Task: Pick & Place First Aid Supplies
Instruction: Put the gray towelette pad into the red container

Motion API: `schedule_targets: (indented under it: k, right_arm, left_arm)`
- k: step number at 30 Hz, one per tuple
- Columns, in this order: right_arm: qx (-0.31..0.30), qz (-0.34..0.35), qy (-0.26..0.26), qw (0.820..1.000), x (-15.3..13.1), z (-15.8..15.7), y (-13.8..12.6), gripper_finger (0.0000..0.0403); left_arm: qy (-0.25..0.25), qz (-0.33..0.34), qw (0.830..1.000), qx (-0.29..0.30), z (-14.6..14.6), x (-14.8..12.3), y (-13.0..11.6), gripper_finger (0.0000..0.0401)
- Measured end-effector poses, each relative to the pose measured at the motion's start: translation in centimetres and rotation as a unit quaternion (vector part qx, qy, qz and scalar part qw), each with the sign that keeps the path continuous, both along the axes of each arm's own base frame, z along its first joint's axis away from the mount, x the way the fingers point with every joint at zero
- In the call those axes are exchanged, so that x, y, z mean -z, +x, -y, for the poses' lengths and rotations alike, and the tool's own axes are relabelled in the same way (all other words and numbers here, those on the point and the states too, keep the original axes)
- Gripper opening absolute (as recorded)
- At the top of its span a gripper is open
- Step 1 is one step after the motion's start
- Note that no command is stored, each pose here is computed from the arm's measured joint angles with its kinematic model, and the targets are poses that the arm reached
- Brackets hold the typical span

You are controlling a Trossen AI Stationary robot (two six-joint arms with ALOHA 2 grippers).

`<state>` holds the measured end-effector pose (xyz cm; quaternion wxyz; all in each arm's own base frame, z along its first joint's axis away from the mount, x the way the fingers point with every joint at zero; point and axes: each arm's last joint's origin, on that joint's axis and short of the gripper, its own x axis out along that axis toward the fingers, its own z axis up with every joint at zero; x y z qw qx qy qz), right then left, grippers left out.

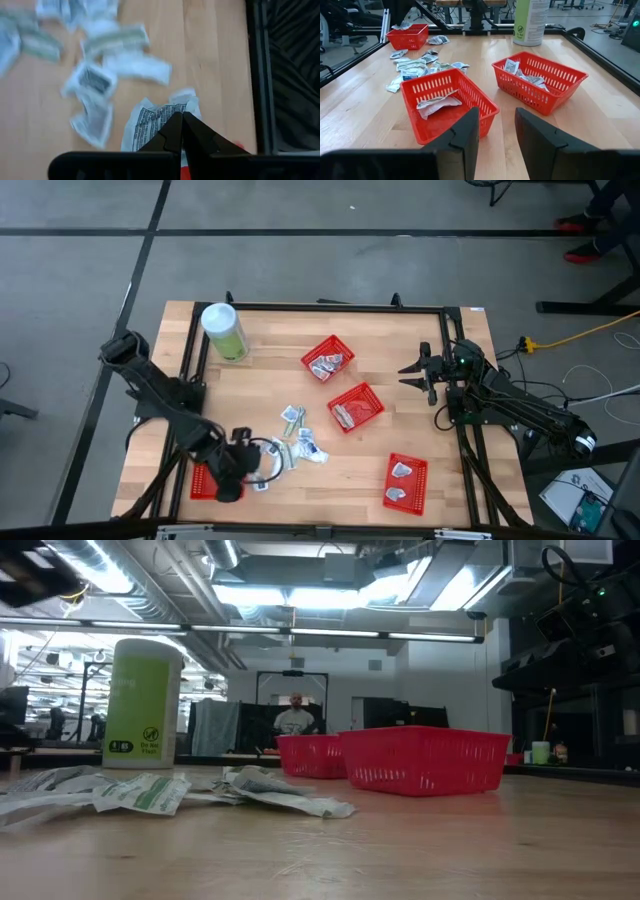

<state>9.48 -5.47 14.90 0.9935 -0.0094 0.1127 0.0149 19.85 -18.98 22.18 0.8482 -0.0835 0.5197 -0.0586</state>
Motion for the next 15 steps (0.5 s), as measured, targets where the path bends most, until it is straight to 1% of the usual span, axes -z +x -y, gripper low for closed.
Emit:
schedule_targets:
  k: [5,9,15]
  right_arm:
    - [0.000,0.000,0.000,1.000,0.0,0.0,0.0,0.0126]
    - [0.000,0.000,0.000,1.000,0.0,0.0,0.0,0.0126]
    - [0.000,0.000,0.000,1.000,0.0,0.0,0.0,0.0126]
  left_arm:
    - [-0.029,-0.040,0.998,-0.047,1.3,0.2,-2.0,0.0002]
    - [-0.051,-0.080,0.991,-0.091,2.1,0.4,-3.5,0.0005]
    - [-0.041,-0.132,0.977,-0.165,2.3,0.8,-5.7,0.0007]
